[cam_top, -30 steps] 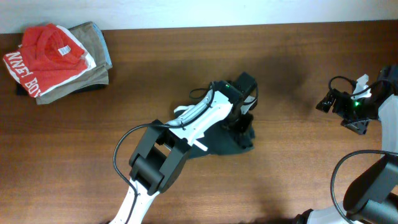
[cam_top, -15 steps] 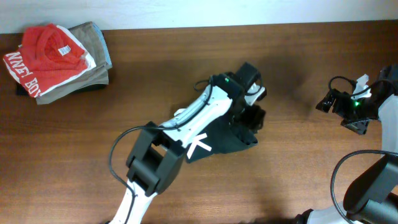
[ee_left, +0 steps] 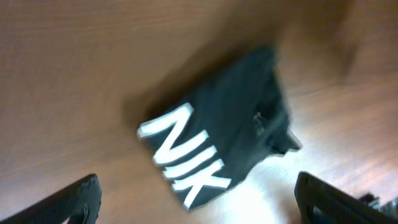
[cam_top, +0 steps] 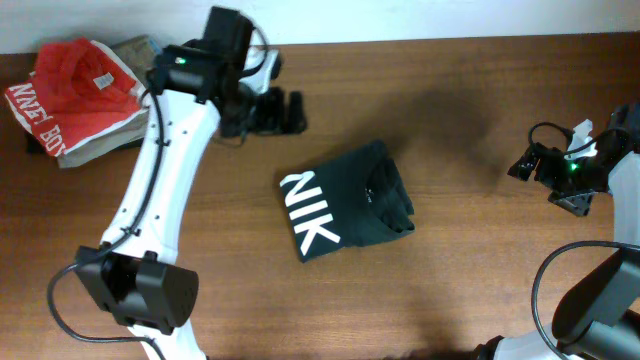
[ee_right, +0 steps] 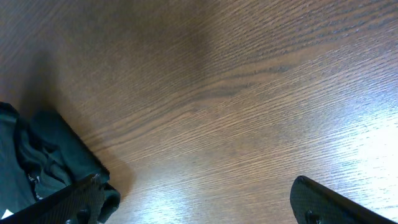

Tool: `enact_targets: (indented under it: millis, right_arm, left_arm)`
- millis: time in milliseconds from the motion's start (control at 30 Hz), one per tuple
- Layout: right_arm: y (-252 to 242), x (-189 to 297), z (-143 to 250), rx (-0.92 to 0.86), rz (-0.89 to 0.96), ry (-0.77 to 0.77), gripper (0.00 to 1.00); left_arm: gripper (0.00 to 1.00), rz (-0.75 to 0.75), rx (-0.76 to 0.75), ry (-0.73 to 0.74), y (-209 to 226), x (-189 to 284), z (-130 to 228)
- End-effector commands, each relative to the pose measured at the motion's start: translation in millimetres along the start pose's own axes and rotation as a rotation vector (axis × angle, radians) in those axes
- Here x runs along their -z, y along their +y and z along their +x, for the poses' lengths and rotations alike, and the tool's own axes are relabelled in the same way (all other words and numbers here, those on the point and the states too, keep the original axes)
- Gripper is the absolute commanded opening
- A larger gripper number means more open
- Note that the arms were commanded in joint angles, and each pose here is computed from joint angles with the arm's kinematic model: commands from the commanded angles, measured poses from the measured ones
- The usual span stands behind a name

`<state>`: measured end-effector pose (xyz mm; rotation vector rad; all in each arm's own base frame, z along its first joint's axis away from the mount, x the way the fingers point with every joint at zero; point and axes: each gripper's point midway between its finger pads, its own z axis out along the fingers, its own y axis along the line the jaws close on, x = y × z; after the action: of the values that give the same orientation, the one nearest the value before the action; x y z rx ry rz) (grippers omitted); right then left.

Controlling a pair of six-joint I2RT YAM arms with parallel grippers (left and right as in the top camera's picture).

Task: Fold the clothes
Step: 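Grasp the folded black NIK shirt bundle with the left gripper, then carry the bundle to the top-left stack and place it on top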

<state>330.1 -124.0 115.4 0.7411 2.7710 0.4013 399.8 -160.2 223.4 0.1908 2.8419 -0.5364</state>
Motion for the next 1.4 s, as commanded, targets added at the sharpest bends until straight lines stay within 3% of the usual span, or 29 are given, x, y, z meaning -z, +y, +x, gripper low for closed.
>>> enact_targets:
  millis: [0, 200, 300, 400, 700, 933, 1167, 1233, 1267, 1367]
  right_arm:
    - [0.0, 6.0, -4.9, 0.0, 0.011, -0.022, 0.99]
    - [-0.2, 6.0, -4.9, -0.001, 0.012, -0.022, 0.99]
    - [-0.2, 6.0, -5.0, -0.001, 0.012, -0.022, 0.99]
    - [0.0, 6.0, -5.0, 0.0, 0.011, -0.022, 0.99]
    - [0.0, 6.0, -4.9, 0.0, 0.011, -0.022, 0.99]
    - [0.0, 6.0, -4.9, 0.0, 0.011, -0.022, 0.99]
    - [0.0, 6.0, -4.9, 0.0, 0.011, -0.022, 0.99]
    - [0.0, 6.0, -4.9, 0.0, 0.011, -0.022, 0.99]
    - [0.0, 6.0, -5.0, 0.0, 0.011, -0.022, 0.99]
    - [0.0, 6.0, -4.9, 0.0, 0.011, -0.022, 0.99]
  left_arm:
    - [0.99, -0.029, 0.022, 0.132, 19.1, -22.9, 29.0]
    - [0.99, 0.023, 0.069, 0.258, 30.1, -75.8, 67.1]
    - [0.99, 0.111, 0.101, 0.28, 28.6, -109.7, 84.3]
    - [0.99, 0.108, 0.144, 0.288, 41.4, -140.7, 103.7]
    - [0.99, 0.274, 0.194, 0.329, 28.5, -170.5, 140.1]
    - [0.99, 0.283, 0.244, 0.294, 7.0, -195.2, 145.5]
    - [0.99, 0.197, 0.281, 0.137, 2.8, -215.1, 117.9]
    - [0.9, 0.194, 0.274, 0.115, 3.6, -215.7, 112.9]
    - [0.74, 0.181, 0.267, 0.081, 7.0, -216.4, 105.5]
    - [0.52, 0.17, 0.257, 0.005, 13.1, -215.9, 87.4]
